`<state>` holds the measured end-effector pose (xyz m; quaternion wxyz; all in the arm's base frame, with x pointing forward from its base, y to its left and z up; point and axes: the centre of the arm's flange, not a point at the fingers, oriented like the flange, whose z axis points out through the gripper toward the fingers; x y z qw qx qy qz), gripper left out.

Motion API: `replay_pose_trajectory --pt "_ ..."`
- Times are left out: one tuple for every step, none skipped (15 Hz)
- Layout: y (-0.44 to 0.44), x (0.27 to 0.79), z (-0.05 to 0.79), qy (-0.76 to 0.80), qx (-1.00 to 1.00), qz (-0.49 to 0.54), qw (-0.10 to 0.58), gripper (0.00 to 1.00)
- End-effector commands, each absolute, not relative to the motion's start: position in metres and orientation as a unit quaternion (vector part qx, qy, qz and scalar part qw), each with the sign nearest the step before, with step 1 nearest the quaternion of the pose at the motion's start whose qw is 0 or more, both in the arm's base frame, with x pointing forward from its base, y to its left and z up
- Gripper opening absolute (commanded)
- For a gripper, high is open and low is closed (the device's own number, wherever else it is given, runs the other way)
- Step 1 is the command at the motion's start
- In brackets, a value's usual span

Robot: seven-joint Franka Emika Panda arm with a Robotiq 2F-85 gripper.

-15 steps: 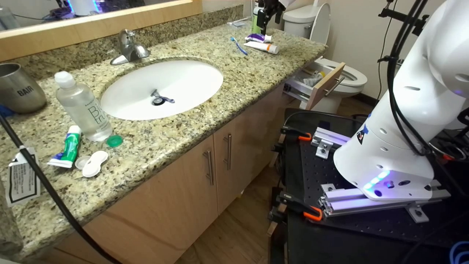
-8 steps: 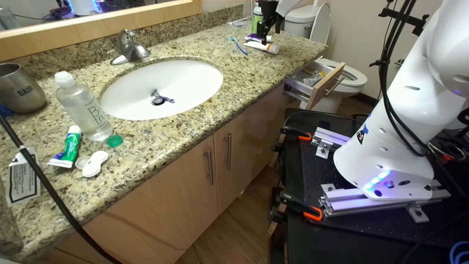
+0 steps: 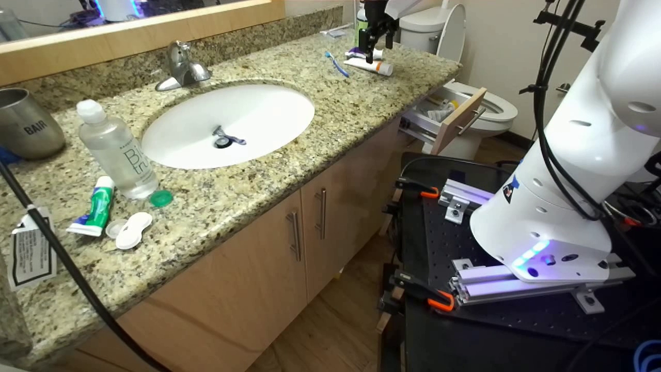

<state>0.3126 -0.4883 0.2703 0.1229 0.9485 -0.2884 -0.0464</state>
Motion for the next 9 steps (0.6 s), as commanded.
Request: replay_pose_trajectory --pt "-0.501 0.315 0.250 -0.309 0.938 -0.086 0.134 1.00" --pt "-0.502 0.316 0.246 -0.313 0.936 -0.090 0.135 1.00" --pt "-0.504 0.317 0.240 -0.317 0.934 -0.102 0.131 1.00" --pt "-0.491 0.312 0.252 -0.310 0.939 -0.076 0.129 1.00" --pt "-0.492 0.312 0.246 -0.313 0.937 -0.084 0.129 1.00" --pt "-0.494 0.313 0.242 -0.314 0.936 -0.089 0.129 1.00" --pt "-0.495 0.314 0.239 -0.314 0.936 -0.092 0.130 1.00" --pt "-0.496 0.316 0.239 -0.317 0.935 -0.094 0.129 1.00" --pt "-0.497 0.316 0.237 -0.320 0.934 -0.096 0.129 1.00"
